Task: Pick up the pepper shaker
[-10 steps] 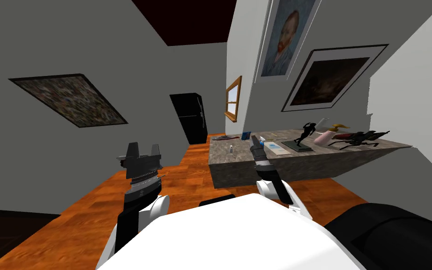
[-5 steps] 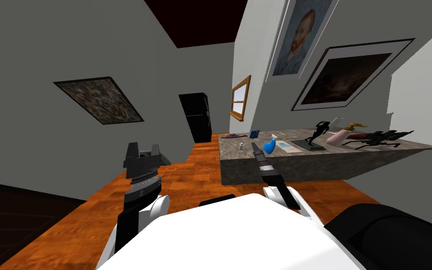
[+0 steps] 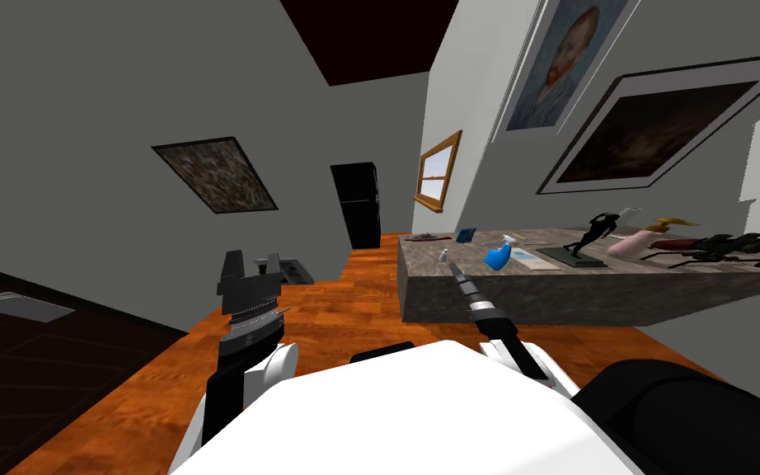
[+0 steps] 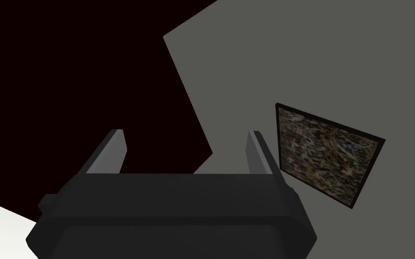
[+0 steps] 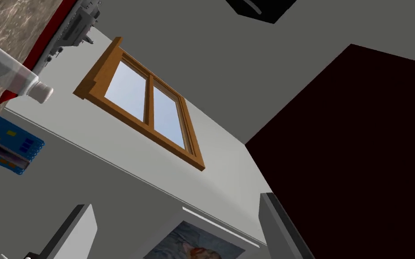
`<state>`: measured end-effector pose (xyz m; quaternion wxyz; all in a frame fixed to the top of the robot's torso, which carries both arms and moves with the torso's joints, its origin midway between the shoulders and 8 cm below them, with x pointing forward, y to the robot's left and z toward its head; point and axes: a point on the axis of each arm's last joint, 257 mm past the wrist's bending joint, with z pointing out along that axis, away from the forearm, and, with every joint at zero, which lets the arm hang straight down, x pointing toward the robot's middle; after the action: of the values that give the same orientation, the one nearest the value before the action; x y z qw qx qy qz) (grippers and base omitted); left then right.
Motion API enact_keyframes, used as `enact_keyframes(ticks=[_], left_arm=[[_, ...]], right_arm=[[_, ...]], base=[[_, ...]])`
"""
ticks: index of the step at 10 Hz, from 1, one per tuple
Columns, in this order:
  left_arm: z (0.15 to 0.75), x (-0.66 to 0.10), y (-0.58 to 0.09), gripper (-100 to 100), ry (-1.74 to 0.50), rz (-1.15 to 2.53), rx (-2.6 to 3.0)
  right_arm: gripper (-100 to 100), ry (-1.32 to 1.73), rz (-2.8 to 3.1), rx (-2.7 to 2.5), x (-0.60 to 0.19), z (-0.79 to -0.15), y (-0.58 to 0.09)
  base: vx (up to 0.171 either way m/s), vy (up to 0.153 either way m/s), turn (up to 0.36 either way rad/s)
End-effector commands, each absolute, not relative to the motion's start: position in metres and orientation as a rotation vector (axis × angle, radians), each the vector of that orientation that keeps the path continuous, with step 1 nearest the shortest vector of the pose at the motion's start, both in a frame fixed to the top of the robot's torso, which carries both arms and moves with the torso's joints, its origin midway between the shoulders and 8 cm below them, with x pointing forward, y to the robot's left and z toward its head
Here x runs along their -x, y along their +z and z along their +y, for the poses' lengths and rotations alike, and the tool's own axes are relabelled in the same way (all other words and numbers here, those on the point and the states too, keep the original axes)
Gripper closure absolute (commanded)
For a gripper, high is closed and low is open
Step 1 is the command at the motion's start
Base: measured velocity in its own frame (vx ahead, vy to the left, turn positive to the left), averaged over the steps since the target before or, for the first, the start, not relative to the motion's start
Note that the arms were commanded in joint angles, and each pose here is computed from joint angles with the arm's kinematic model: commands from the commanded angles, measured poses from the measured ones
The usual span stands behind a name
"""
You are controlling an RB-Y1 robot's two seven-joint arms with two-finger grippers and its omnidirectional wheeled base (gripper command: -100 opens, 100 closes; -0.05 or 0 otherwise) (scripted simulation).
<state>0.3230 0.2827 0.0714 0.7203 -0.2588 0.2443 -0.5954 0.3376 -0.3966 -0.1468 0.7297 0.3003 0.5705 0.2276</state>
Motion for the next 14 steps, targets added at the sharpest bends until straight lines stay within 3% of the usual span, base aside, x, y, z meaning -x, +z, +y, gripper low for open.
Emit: enact_keyframes(ticks=[1,4,7,11,14], left_arm=[[0.283,-0.323,0.071,0,-1.316,0.540,0.572],[0.283,-0.323,0.071,0,-1.316,0.540,0.572],[0.283,-0.323,0.071,0,-1.316,0.540,0.572],[0.283,-0.323,0.071,0,-1.315,0.541,0.572],[0.283,-0.323,0.071,0,-1.315,0.541,0.572]], right_arm=[[-100,0.407,1.315,-0.665,-0.326,-0.412,-0.167],[-100,0.235,1.410,-0.665,-0.302,-0.447,-0.201],[-100,0.064,1.491,-0.655,-0.274,-0.484,-0.227],[-100,-0.149,1.570,-0.636,-0.235,-0.530,-0.252],[-100,-0.290,1.613,-0.627,-0.206,-0.558,-0.266]], base=[[-0.027,0.217,0.111],[0.011,0.171,0.130],[0.052,0.070,0.149],[0.094,-0.037,0.175],[0.111,-0.125,0.195]])
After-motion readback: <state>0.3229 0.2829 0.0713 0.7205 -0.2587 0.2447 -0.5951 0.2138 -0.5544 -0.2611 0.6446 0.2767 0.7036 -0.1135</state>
